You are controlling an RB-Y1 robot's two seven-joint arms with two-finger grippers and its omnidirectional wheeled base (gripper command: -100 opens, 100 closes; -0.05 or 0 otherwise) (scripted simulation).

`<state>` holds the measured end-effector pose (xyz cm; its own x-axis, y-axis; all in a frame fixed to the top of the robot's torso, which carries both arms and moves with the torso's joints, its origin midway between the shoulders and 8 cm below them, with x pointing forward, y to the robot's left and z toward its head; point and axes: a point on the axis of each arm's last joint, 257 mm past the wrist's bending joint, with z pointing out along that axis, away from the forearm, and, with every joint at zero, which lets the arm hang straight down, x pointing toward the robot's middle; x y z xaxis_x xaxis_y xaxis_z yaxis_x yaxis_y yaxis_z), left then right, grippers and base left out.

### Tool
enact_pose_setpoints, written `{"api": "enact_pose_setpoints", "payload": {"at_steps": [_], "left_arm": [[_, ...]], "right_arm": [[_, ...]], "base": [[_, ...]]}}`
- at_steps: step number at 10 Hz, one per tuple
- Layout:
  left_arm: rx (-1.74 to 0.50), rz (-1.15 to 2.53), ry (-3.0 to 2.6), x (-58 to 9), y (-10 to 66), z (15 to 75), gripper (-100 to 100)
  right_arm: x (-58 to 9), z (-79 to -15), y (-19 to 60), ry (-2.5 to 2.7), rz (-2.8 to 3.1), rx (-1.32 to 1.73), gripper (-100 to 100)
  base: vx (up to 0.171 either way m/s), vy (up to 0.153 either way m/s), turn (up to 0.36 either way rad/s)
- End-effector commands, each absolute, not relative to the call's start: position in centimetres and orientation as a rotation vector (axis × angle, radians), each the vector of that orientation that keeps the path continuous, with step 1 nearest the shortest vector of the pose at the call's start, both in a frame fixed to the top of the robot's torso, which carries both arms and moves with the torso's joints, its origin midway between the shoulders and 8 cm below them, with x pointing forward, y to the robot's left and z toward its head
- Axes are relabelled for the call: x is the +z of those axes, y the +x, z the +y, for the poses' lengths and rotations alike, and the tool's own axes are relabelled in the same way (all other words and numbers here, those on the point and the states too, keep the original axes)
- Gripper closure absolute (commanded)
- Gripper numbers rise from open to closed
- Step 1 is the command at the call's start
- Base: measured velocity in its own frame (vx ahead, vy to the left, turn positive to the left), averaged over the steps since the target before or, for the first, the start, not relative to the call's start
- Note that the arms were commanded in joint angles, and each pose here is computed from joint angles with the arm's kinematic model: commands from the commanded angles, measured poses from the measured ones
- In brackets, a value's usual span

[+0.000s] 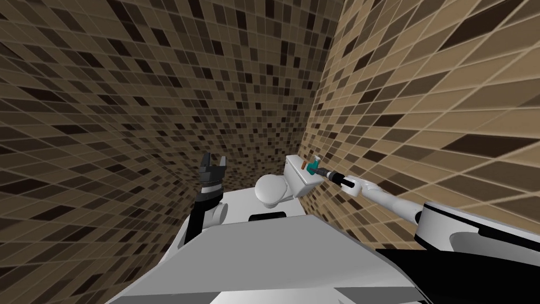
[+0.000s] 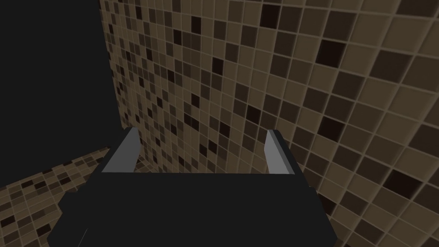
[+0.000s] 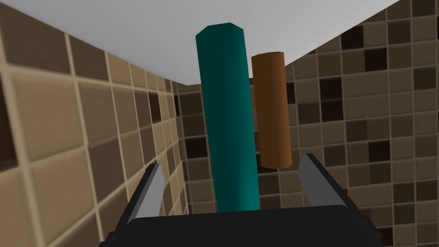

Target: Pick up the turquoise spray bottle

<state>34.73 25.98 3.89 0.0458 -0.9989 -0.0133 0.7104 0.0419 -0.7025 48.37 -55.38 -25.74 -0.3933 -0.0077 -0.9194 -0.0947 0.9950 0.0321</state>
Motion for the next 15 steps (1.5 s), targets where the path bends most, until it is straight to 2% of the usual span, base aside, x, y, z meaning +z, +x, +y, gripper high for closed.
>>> {"api": "enact_pose_setpoints", "payload": {"at_steps": [1, 2, 4, 6, 7, 9, 11, 12, 15], "left_arm": [[-1.436, 0.601, -0.609, 3.9, 34.7, 26.0, 0], [-1.436, 0.601, -0.609, 3.9, 34.7, 26.0, 0], [-1.436, 0.601, -0.609, 3.9, 34.7, 26.0, 0], [-1.436, 0.601, -0.609, 3.9, 34.7, 26.0, 0], [-1.436, 0.601, -0.609, 3.9, 34.7, 26.0, 0], [-1.436, 0.601, -0.609, 3.9, 34.7, 26.0, 0], [-1.436, 0.601, -0.609, 3.9, 34.7, 26.0, 0], [-1.436, 0.601, -0.609, 3.9, 34.7, 26.0, 0], [-1.436, 0.601, -0.609, 3.9, 34.7, 26.0, 0]], "right_arm": [[-25.4, -54.9, 48.3, -0.092, 1.957, 0.124, -100], [-24.8, -57.8, 47.0, -0.071, 1.964, 0.081, -100], [-24.5, -58.6, 46.5, -0.075, 1.956, 0.079, -100], [-24.1, -57.6, 46.6, -0.100, 1.938, 0.117, -100], [-23.2, -60.5, 45.3, -0.083, 1.941, 0.072, -100], [-22.7, -60.9, 44.7, -0.096, 1.927, 0.082, -100], [-22.6, -60.6, 44.7, -0.102, 1.923, 0.093, -100], [-22.5, -60.5, 44.7, -0.106, 1.920, 0.098, 100], [-22.5, -60.5, 44.7, -0.105, 1.921, 0.097, 100]], "base": [[0.004, 0.020, 0.007], [0.054, 0.106, -0.022], [0.047, 0.103, -0.019], [0.003, -0.001, 0.007], [0.054, 0.103, -0.015], [0.058, 0.097, -0.025], [0.005, 0.008, 0.005], [0.000, 0.000, 0.000], [0.000, 0.000, 0.000]]}}
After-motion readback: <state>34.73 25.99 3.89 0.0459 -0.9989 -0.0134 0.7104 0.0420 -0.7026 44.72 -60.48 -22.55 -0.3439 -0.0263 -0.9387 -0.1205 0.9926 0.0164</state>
